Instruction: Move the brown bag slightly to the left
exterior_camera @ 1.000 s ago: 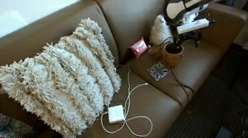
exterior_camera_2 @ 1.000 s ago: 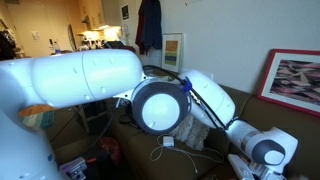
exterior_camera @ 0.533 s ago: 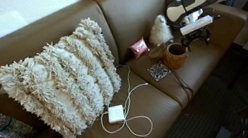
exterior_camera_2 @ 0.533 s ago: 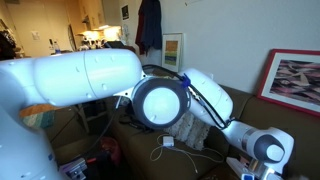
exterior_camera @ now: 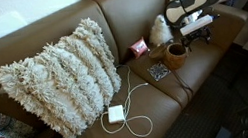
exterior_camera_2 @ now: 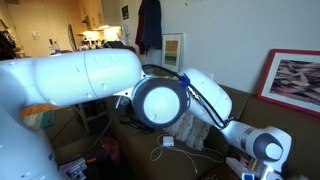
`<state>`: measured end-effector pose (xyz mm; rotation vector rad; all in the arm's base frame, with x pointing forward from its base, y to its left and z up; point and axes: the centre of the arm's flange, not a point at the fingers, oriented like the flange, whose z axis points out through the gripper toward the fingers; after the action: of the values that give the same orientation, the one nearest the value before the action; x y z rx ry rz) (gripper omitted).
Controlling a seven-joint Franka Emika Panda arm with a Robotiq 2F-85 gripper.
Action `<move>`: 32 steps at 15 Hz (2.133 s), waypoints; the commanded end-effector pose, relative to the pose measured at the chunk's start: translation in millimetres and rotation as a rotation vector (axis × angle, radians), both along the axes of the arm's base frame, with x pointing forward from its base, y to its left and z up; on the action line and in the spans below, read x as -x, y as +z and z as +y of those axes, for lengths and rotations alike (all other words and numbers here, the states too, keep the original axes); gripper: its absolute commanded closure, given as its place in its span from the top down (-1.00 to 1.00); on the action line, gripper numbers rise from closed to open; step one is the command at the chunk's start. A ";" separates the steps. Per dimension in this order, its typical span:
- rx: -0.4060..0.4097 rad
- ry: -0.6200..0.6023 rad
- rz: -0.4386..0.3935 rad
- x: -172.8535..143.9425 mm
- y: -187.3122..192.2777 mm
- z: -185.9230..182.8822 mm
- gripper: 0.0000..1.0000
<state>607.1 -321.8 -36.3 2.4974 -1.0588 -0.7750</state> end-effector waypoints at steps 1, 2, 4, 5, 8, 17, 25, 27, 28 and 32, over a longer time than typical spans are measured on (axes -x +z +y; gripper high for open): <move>-0.084 0.002 -0.138 -7.2 -4.2 3.5 1.00; -0.124 -0.009 -0.165 -11.5 -4.8 7.4 1.00; -0.192 -0.016 -0.218 -16.1 -5.0 12.0 1.00; -0.223 -0.009 -0.251 -17.4 -4.8 12.3 1.00; -0.319 0.029 -0.323 -21.2 -5.3 14.2 1.00; -0.411 0.118 -0.433 -32.3 67.6 84.2 1.00; -0.413 0.143 -0.440 -42.1 95.5 113.5 1.00; -0.392 0.135 -0.415 -36.9 82.5 111.3 1.00; -0.377 0.123 -0.402 -34.8 76.2 109.0 1.00; -0.270 0.101 -0.367 -30.5 60.9 65.8 1.00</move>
<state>647.1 -238.6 29.6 3.0355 -0.9511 -0.4953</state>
